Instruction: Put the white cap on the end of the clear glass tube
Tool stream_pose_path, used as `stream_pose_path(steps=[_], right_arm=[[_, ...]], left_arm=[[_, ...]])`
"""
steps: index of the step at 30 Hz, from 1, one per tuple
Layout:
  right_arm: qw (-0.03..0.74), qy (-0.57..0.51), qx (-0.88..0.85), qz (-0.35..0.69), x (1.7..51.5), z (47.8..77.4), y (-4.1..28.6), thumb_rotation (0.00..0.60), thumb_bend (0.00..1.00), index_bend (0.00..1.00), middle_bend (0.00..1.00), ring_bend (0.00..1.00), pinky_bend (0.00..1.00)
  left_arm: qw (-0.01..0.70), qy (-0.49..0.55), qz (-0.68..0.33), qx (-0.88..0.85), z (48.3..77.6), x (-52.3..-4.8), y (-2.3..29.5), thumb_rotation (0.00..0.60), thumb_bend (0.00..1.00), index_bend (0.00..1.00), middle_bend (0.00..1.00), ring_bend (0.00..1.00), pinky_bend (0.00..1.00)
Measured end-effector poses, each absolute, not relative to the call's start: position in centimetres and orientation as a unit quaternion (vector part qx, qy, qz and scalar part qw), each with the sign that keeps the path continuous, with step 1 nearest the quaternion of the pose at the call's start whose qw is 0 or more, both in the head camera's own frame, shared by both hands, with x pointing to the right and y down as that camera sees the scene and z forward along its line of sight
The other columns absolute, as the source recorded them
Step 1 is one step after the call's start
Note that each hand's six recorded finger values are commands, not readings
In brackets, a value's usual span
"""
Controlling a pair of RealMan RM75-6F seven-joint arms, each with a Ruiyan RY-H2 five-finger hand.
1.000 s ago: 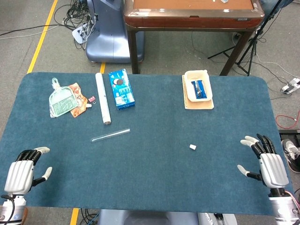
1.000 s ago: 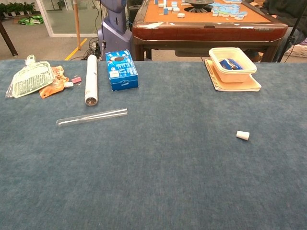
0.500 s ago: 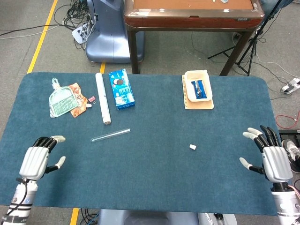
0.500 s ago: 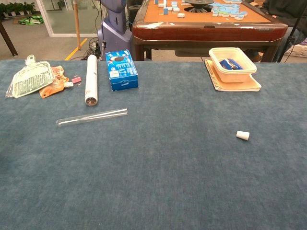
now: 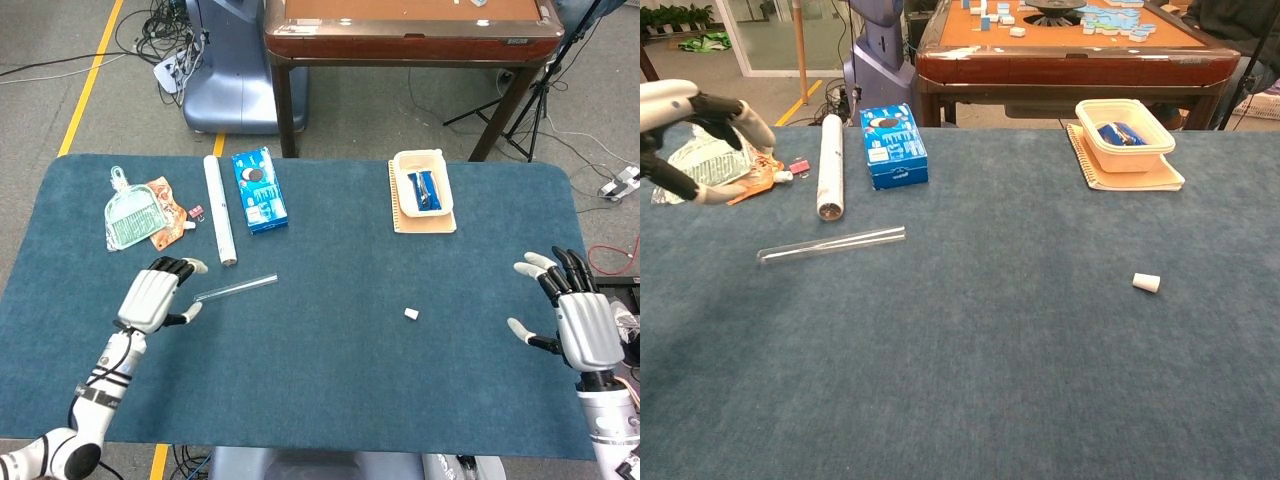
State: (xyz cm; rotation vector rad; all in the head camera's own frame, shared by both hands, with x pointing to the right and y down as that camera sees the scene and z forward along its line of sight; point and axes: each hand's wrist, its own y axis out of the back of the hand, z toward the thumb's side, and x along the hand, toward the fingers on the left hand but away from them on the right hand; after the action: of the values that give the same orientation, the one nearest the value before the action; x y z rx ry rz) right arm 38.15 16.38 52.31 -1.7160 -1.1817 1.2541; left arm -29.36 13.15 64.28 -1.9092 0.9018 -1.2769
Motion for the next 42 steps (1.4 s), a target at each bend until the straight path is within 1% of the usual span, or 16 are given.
stream_pose_path(steps=[9, 15, 17, 20, 23, 25, 26, 27, 28, 30, 32, 34, 35, 36, 39, 42], right_arm=[[0.343, -0.46, -0.658, 0.488, 38.8, 52.3, 16.7, 0.6, 0.17, 0.28, 0.19, 0.05, 0.06], [0.339, -0.462, -0.656, 0.491, 39.2, 52.4, 16.8, 0.6, 0.17, 0.28, 0.19, 0.05, 0.06], [0.337, -0.463, -0.656, 0.492, 39.3, 52.5, 16.8, 0.6, 0.17, 0.28, 0.19, 0.05, 0.06], [0.335, -0.464, -0.656, 0.493, 39.4, 52.6, 16.9, 0.6, 0.17, 0.28, 0.19, 0.05, 0.06], [0.333, -0.464, -0.655, 0.494, 39.6, 52.7, 17.1, 0.6, 0.17, 0.28, 0.19, 0.05, 0.06], [0.332, -0.466, -0.654, 0.495, 39.8, 52.7, 17.2, 0.6, 0.17, 0.28, 0.19, 0.05, 0.06], [0.332, -0.466, -0.653, 0.496, 39.9, 52.6, 17.2, 0.6, 0.17, 0.28, 0.19, 0.05, 0.06], [0.331, -0.467, -0.652, 0.497, 40.0, 52.6, 17.3, 0.6, 0.17, 0.28, 0.19, 0.05, 0.06], [0.331, -0.468, -0.651, 0.498, 40.1, 52.6, 17.4, 0.6, 0.17, 0.28, 0.19, 0.05, 0.06], [0.329, -0.468, -0.65, 0.499, 40.3, 52.7, 17.4, 0.6, 0.17, 0.28, 0.19, 0.05, 0.06], [0.328, -0.468, -0.65, 0.501, 40.4, 52.8, 17.5, 0.6, 0.17, 0.28, 0.19, 0.05, 0.06], [0.326, -0.468, -0.651, 0.5, 40.4, 52.9, 17.5, 0.6, 0.17, 0.28, 0.19, 0.05, 0.06], [0.326, -0.468, -0.652, 0.5, 40.4, 52.9, 17.5, 0.6, 0.17, 0.28, 0.19, 0.05, 0.06], [0.325, -0.468, -0.652, 0.5, 40.3, 53.0, 17.5, 0.6, 0.17, 0.28, 0.19, 0.05, 0.06], [0.324, -0.467, -0.653, 0.5, 40.4, 53.1, 17.5, 0.6, 0.17, 0.28, 0.19, 0.05, 0.06], [0.325, -0.467, -0.652, 0.502, 40.5, 53.1, 17.5, 0.6, 0.17, 0.28, 0.19, 0.05, 0.06]], left_arm=[[0.322, 0.299, -0.533, -0.723, 69.5, -26.6, 11.6, 0.6, 0.25, 0.32, 0.28, 0.26, 0.17], [0.317, 0.277, -0.559, -0.714, 71.7, -25.7, 11.6, 0.6, 0.25, 0.34, 0.28, 0.26, 0.17], [0.313, 0.271, -0.565, -0.714, 72.2, -25.4, 11.8, 0.594, 0.25, 0.35, 0.28, 0.26, 0.15], [0.312, 0.259, -0.575, -0.711, 73.0, -25.1, 12.0, 0.576, 0.25, 0.36, 0.28, 0.26, 0.13], [0.322, 0.246, -0.585, -0.703, 73.7, -24.8, 11.9, 0.539, 0.24, 0.36, 0.3, 0.27, 0.13], [0.331, 0.243, -0.589, -0.696, 74.0, -24.7, 11.7, 0.492, 0.24, 0.36, 0.35, 0.31, 0.15], [0.334, 0.245, -0.591, -0.693, 74.0, -24.7, 11.6, 0.459, 0.24, 0.36, 0.37, 0.34, 0.17], [0.337, 0.249, -0.592, -0.689, 73.9, -24.8, 11.5, 0.407, 0.23, 0.36, 0.42, 0.38, 0.23], [0.34, 0.253, -0.592, -0.686, 73.8, -24.8, 11.3, 0.373, 0.23, 0.36, 0.46, 0.41, 0.3], [0.349, 0.264, -0.589, -0.679, 73.4, -25.0, 10.9, 0.338, 0.23, 0.36, 0.56, 0.49, 0.44], [0.354, 0.27, -0.586, -0.677, 73.1, -25.1, 10.7, 0.317, 0.22, 0.36, 0.7, 0.6, 0.6], [0.352, 0.271, -0.584, -0.679, 73.1, -25.2, 10.7, 0.28, 0.22, 0.36, 0.84, 0.75, 0.8], [0.35, 0.269, -0.585, -0.68, 73.2, -25.2, 10.7, 0.263, 0.22, 0.37, 0.89, 0.8, 0.87], [0.348, 0.267, -0.587, -0.68, 73.3, -25.1, 10.7, 0.257, 0.22, 0.37, 0.92, 0.85, 0.91], [0.346, 0.259, -0.592, -0.68, 73.7, -24.9, 10.8, 0.259, 0.22, 0.4, 0.98, 0.92, 0.99], [0.344, 0.251, -0.598, -0.679, 74.2, -24.5, 10.8, 0.281, 0.22, 0.42, 1.0, 0.96, 1.0]])
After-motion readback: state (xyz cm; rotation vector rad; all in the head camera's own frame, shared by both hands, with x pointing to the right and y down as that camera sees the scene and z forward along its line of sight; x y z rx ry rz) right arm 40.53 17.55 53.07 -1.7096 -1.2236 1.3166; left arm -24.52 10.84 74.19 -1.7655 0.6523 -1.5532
